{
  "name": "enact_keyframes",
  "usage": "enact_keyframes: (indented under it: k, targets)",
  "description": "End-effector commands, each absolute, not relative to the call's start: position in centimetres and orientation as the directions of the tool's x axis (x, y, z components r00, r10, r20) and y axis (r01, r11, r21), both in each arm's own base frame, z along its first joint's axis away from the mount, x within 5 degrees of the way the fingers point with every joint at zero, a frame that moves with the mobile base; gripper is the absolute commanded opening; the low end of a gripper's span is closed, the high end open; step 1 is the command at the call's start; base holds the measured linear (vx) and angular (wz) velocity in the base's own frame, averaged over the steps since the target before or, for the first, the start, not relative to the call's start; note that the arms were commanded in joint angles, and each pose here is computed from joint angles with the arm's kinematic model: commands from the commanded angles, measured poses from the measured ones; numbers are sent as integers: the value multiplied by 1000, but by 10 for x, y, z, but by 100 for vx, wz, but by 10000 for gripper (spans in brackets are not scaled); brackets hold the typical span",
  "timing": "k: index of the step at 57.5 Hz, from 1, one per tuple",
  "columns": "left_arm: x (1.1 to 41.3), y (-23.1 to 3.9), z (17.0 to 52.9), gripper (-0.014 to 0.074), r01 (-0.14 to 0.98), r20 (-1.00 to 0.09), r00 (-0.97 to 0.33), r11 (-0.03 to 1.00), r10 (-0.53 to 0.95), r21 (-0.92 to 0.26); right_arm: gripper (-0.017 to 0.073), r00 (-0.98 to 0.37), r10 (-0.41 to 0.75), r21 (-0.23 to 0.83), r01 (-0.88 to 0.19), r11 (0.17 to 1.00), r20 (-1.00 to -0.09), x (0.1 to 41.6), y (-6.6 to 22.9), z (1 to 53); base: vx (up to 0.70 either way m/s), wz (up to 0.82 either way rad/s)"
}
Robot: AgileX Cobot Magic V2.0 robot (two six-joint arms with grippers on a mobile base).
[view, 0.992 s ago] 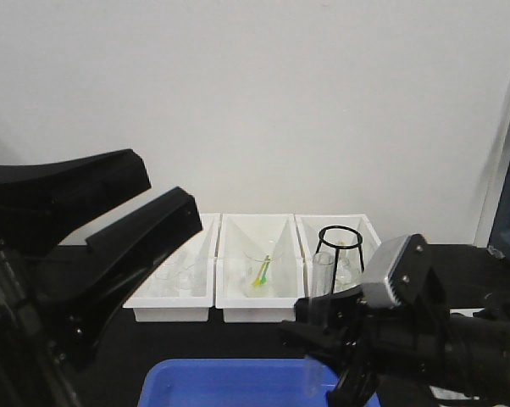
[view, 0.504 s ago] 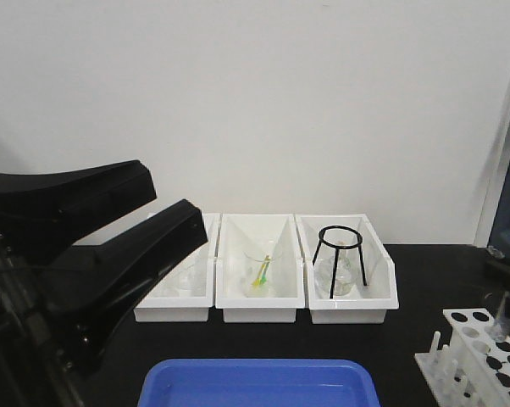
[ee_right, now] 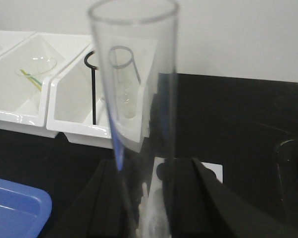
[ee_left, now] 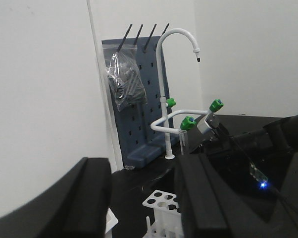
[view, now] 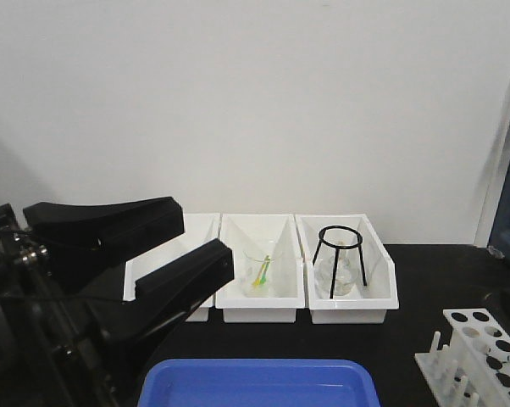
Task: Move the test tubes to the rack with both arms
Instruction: 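Carry the test tube with the right gripper above the white rack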
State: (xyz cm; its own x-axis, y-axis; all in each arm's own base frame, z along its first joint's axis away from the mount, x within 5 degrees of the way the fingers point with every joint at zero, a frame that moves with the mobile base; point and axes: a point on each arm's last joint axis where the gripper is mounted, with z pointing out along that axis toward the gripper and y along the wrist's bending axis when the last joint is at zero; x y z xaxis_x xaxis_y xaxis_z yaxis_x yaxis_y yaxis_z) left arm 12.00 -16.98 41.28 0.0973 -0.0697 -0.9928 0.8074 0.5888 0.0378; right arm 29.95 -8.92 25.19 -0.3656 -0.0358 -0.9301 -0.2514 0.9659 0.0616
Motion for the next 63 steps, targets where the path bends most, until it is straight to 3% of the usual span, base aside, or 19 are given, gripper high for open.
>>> enact_keyframes:
  k: [1,30,63]
  targets:
    - [117,-164,433,428,797,-973,165,603,-164,33,-6,-254,-9,63,-273,960,-967,303,-89,273,0,0]
    - [117,-164,433,428,797,-973,164,603,-162,34,-6,-246,14,99,-339,935,-969,330,-98,263,0,0]
    - [117,-164,433,428,797,-973,163,602,-161,34,-6,-323,47,161,-336,928,-945,341,-102,231,0,0]
